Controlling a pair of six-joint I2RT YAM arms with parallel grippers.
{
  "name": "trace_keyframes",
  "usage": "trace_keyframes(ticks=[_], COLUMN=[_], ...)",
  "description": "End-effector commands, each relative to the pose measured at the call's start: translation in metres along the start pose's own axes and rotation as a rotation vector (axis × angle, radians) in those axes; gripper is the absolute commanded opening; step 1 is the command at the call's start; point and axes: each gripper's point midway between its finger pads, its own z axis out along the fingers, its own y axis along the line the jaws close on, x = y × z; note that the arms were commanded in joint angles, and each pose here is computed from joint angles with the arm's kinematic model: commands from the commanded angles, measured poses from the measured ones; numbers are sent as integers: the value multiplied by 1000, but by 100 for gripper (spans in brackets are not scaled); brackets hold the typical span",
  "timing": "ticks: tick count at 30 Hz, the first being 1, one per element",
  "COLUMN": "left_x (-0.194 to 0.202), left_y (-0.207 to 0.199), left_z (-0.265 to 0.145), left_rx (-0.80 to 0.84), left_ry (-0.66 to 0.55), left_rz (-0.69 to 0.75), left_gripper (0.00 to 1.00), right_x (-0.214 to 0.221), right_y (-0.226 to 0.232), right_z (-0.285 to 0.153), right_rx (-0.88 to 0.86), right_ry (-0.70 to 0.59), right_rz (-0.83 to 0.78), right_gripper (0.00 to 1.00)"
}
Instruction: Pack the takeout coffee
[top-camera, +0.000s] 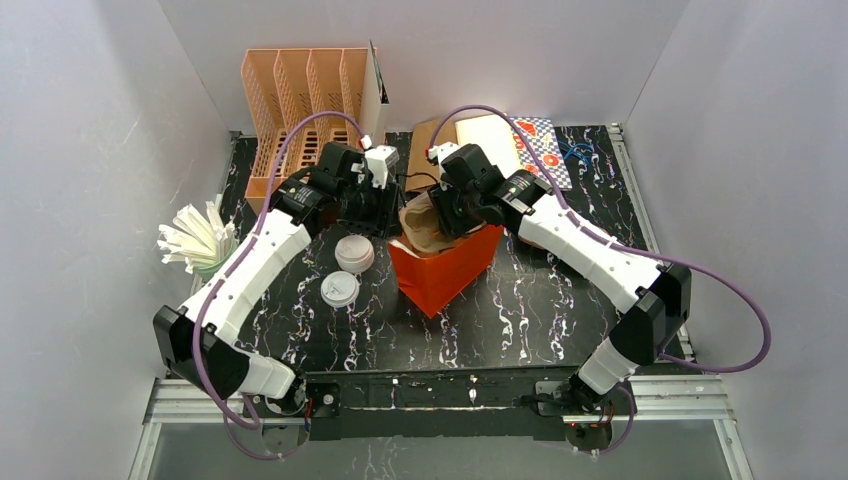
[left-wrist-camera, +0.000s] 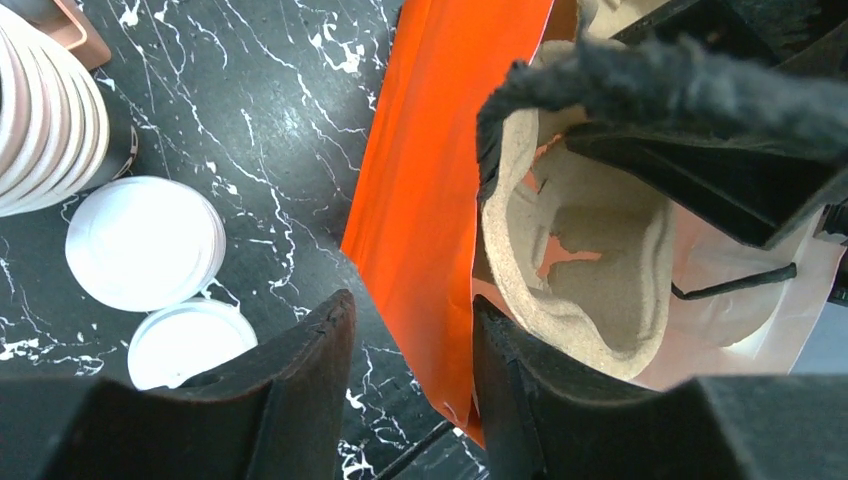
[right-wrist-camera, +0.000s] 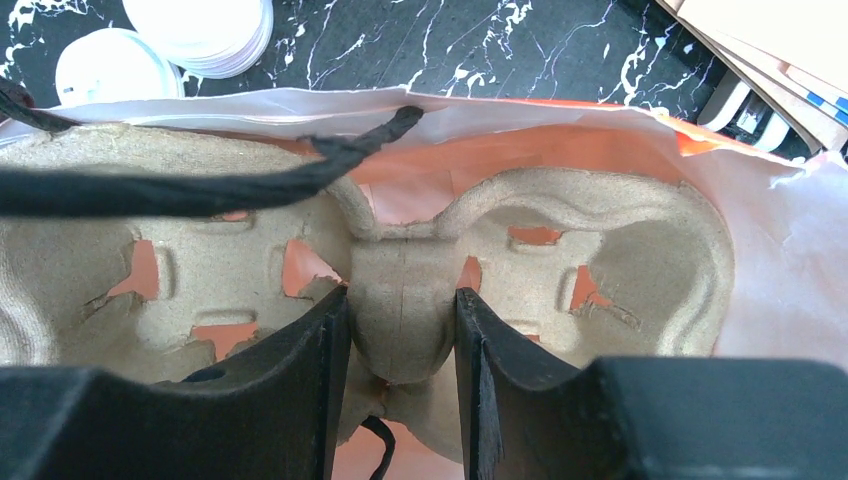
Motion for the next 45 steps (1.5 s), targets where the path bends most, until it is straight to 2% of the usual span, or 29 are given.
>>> trace_keyframes(ticks=[1,5,14,20,22,26,29,33,39,42,45], left_x=[2,1,-19,-19,-19,-24,-37,-55,-77,-87,-92], left_y=[-7,7,2,0,0,-5,-13,-26,-32,-37,-36], left_z=[-16,-24,-27,-19,-18,-22,-28,-32,-36,-35,-28], left_rx=[11,-76,-68,-52,-51,-26,14,80,112,140,146], left_ry=[40,46,-17,2,6,-21,-86,-179,-320,-403,-425], left_rz=[-4,9,0,-19,-22,-1,35,89,165,201,202], left_gripper=[40,30,6,5,10,31,47,63,68,66,62], right_x=[-9,-3,10,15,15,13,11,6,2,2,1], right_y=[-4,-14,-4,1,0,1,2,5,9,9,11], right_z=[-18,-16,-10,-4,-4,-4,-4,-6,-10,-9,-11], right_rx=[-2,47,39,40,48,48,46,29,9,8,0], right_ry=[-44,-25,-44,-75,-86,-91,-94,-103,-110,-103,-109], right_rz=[-4,-35,-77,-107,-104,-100,-95,-91,-87,-83,-79], right_gripper=[41,41,39,37,37,38,38,38,39,38,38])
